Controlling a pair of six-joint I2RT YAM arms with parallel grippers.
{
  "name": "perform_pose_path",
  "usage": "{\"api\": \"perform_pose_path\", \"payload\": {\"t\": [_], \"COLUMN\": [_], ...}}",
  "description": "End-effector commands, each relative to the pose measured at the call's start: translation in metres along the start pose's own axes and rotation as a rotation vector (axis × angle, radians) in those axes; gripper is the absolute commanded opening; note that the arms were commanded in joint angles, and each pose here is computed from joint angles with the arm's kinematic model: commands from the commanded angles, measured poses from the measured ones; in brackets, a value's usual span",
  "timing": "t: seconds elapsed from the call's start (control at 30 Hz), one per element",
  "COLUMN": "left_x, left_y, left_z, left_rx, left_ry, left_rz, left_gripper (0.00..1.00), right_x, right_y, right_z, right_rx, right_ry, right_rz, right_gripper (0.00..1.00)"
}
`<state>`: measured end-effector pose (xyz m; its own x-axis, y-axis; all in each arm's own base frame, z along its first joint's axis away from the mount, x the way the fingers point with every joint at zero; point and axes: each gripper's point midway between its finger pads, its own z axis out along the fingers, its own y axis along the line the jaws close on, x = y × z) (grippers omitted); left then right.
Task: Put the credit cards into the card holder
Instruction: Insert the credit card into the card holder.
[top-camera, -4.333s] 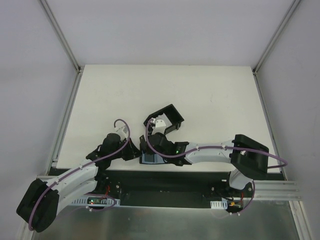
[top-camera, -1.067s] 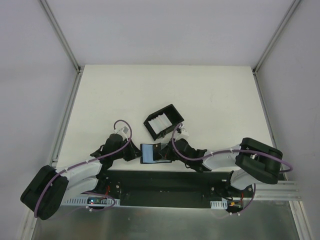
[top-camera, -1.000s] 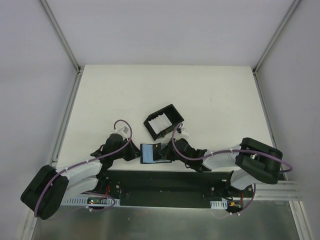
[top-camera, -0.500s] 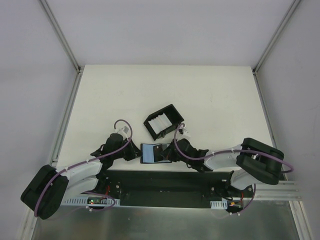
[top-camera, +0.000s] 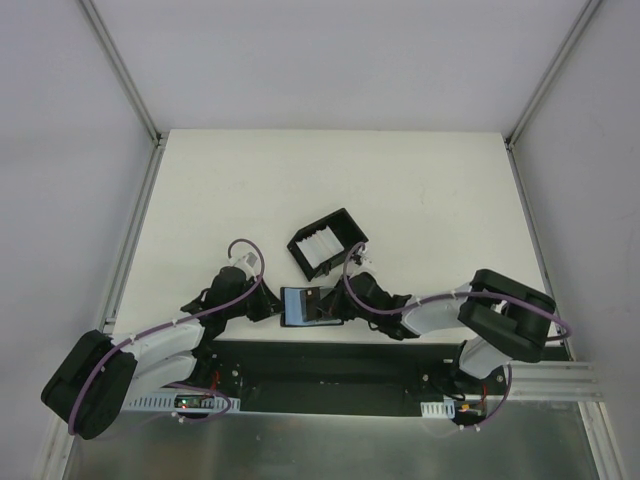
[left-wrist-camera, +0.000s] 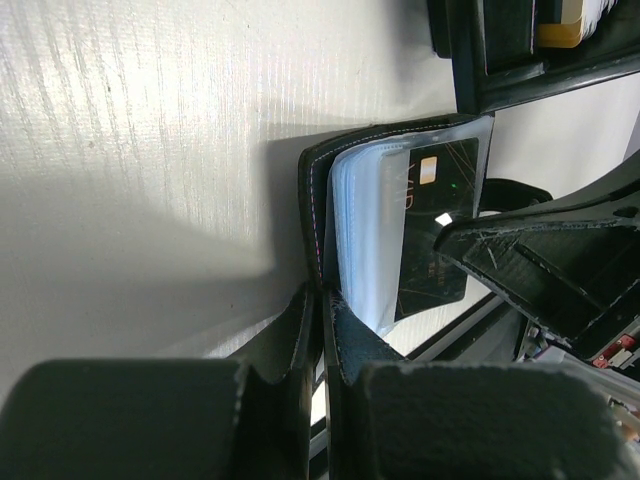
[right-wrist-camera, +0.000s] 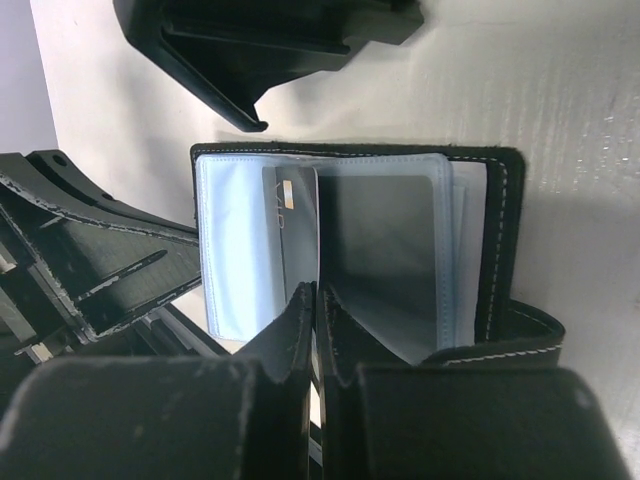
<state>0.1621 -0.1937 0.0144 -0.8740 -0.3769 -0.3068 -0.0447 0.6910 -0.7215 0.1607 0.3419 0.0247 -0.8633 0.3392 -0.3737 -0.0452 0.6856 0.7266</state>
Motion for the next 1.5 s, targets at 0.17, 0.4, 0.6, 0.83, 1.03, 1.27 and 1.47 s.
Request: {"api": "perform_pose_path", "payload": {"t": [0.17, 0.4, 0.6, 0.83, 1.03, 1.27, 1.47], "left_x": [0.008, 0.008, 0.008, 0.007, 0.007, 0.006, 0.006], "left_y": [0.028, 0.027, 0.027, 0.025, 0.024, 0.023, 0.023], "left_z": [0.000, 0.000, 0.000, 0.001, 0.002, 0.003, 0.003], "left_rx": [-0.106, -0.104, -0.106, -0.106, -0.105, -0.103, -0.102], "left_ry": [0.007, 0.011, 0.013, 0.020, 0.022, 0.022, 0.025], "left_rz": [0.017, 0.020, 0.022, 0.027, 0.028, 0.027, 0.028], "left_gripper": [0.00, 0.00, 0.00, 0.00, 0.00, 0.00, 0.00], "right_x": [0.027, 0.006, -0.021, -0.010, -0.003, 0.009, 0.008], "right_y": [-0.007, -0.025, -0.026, -0.006, 0.006, 0.016, 0.036], "right_z": [0.006, 0.000, -0.015, -0.003, 0.001, 0.011, 0.019], "right_rx": [0.044, 0.134, 0.233, 0.174, 0.145, 0.102, 0.039], "right_ry": [0.118, 0.057, -0.004, 0.057, 0.082, 0.135, 0.135], "right_rz": [-0.028, -0.057, -0.208, -0.261, -0.267, -0.242, -0.234], "right_gripper": [0.00, 0.28, 0.52, 0.49, 0.42, 0.42, 0.43]}}
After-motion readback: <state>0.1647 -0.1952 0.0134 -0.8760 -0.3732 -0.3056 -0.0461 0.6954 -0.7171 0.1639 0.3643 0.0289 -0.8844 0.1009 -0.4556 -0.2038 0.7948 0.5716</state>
